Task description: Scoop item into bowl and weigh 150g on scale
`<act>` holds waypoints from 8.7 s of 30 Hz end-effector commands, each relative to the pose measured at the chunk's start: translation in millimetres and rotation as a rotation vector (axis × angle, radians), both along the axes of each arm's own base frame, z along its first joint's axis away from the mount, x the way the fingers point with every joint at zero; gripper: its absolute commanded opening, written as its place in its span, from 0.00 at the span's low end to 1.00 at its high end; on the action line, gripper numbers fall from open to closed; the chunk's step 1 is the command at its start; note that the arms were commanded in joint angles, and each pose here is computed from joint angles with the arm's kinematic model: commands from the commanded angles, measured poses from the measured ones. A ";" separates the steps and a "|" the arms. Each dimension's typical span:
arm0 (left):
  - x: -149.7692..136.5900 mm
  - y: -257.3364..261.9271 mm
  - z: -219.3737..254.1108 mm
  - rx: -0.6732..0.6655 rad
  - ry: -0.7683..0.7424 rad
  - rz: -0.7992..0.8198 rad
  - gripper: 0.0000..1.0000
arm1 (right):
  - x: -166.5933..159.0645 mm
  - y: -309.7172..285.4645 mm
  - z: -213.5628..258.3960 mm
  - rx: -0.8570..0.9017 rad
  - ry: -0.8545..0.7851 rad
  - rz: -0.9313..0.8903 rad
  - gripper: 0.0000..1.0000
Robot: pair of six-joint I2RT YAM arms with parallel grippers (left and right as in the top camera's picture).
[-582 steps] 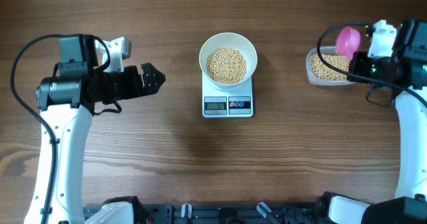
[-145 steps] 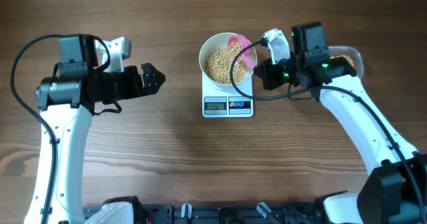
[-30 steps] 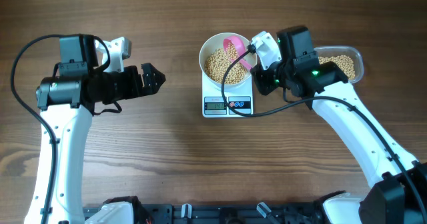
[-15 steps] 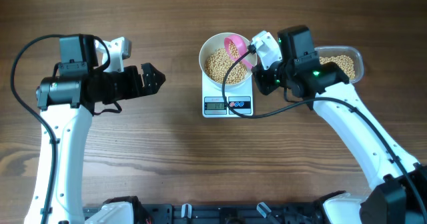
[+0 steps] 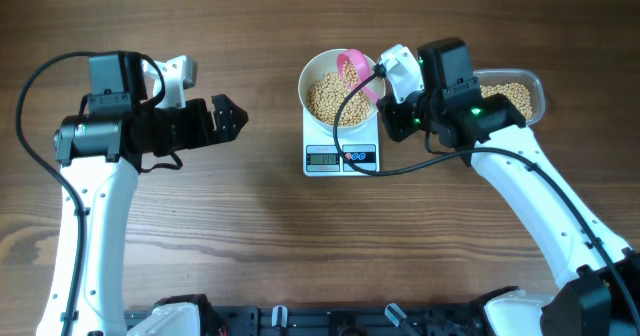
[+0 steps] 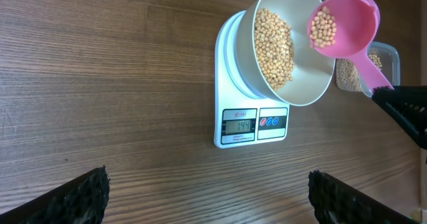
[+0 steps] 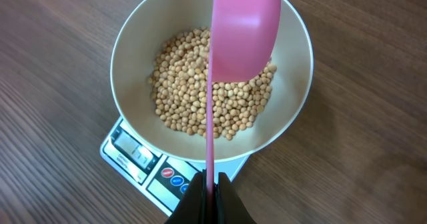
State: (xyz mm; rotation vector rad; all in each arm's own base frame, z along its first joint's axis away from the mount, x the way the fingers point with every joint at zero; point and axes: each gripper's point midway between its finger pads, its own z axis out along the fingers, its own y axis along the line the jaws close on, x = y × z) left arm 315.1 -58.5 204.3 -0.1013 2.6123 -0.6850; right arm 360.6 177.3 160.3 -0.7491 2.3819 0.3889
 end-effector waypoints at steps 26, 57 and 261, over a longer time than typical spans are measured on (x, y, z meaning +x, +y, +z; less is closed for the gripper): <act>2.1 -3.5 8.8 -0.006 -0.032 -0.027 1.00 | 0.0 5.5 18.8 0.031 -0.045 0.035 0.04; 2.1 -3.5 8.8 -0.006 -0.032 -0.027 1.00 | -0.2 7.0 19.6 0.058 -0.026 0.011 0.04; 2.1 -3.5 8.8 -0.006 -0.032 -0.027 1.00 | -1.0 12.3 14.5 0.079 0.002 0.009 0.04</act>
